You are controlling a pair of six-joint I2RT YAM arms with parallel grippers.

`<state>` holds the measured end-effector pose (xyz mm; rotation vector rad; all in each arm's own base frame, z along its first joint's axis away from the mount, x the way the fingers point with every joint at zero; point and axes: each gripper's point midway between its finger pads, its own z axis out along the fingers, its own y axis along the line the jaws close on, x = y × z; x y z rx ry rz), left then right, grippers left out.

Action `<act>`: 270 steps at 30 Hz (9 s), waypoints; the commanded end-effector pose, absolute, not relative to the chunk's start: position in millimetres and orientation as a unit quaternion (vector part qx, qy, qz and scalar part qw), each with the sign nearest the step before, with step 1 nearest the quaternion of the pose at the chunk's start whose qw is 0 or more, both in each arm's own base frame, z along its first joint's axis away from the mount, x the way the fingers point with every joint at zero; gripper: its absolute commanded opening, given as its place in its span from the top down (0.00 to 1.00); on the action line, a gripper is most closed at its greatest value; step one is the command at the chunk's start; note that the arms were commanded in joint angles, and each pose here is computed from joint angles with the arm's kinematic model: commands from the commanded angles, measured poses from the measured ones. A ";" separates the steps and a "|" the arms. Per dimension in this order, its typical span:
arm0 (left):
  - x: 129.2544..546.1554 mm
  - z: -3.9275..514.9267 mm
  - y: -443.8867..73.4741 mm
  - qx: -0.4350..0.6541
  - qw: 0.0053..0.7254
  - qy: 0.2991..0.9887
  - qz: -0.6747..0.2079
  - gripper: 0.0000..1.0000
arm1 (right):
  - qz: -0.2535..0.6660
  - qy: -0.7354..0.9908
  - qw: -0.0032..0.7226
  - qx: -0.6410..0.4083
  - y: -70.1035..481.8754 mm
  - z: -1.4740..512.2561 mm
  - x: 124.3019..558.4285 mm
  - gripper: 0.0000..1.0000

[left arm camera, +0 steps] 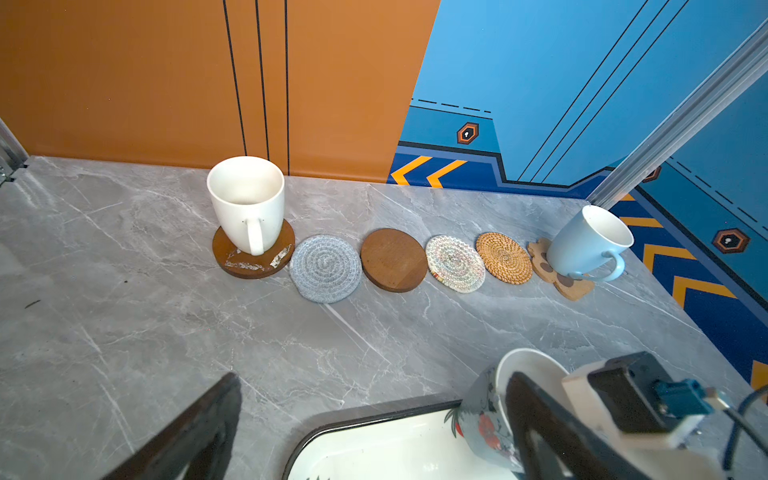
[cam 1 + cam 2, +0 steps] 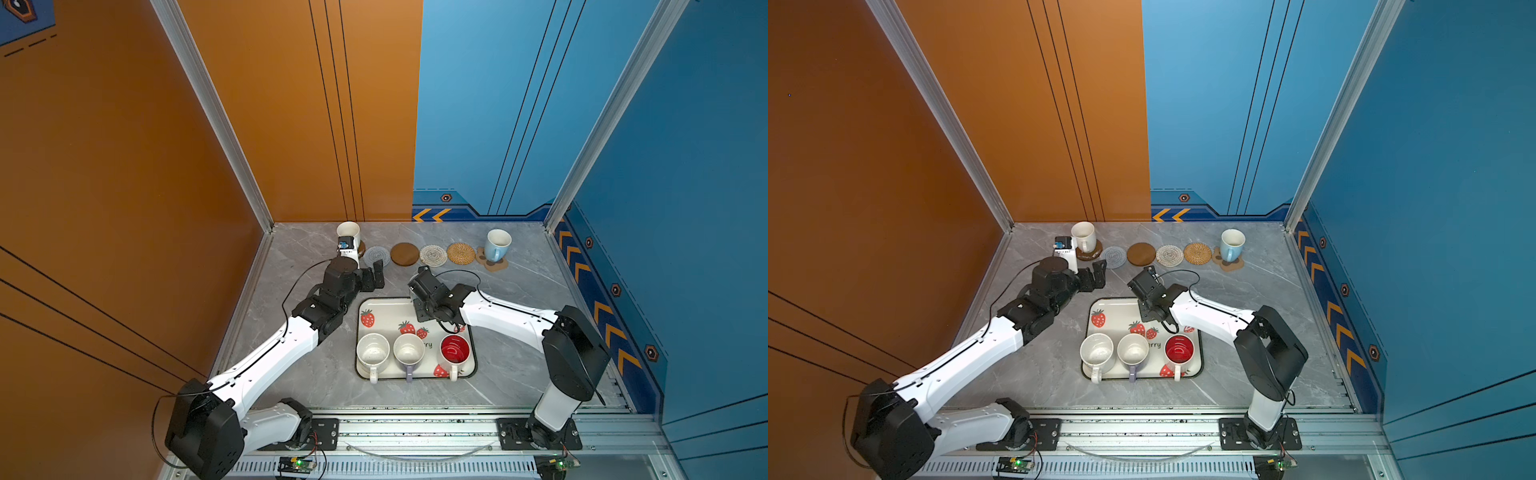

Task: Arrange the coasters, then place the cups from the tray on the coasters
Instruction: 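Lift the flower-print mug with the right gripper toward the coaster row, then carry the mug with the right gripper over the rattan coaster beside the paw coaster, then lower the mug onto the rattan coaster and open the right gripper, then raise the right gripper off the mug and draw it back toward the tray, then move the left gripper over the speckled white mug on the tray, then lower the left gripper into the speckled mug and grip its rim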

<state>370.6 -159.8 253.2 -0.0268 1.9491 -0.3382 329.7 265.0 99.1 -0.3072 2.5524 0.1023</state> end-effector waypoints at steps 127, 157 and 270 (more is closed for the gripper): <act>403.2 232.5 -185.3 0.017 0.530 0.832 -0.166 0.00 | 0.027 0.949 0.308 0.058 113.5 103.1 556.7 0.72; 391.8 245.3 -179.2 0.014 0.539 0.826 -0.167 0.00 | 0.111 0.876 0.469 0.014 174.5 281.4 477.6 0.29; 122.3 74.2 -183.5 0.064 0.128 0.989 -0.047 0.40 | 0.414 0.799 0.428 0.083 258.9 212.7 458.3 0.50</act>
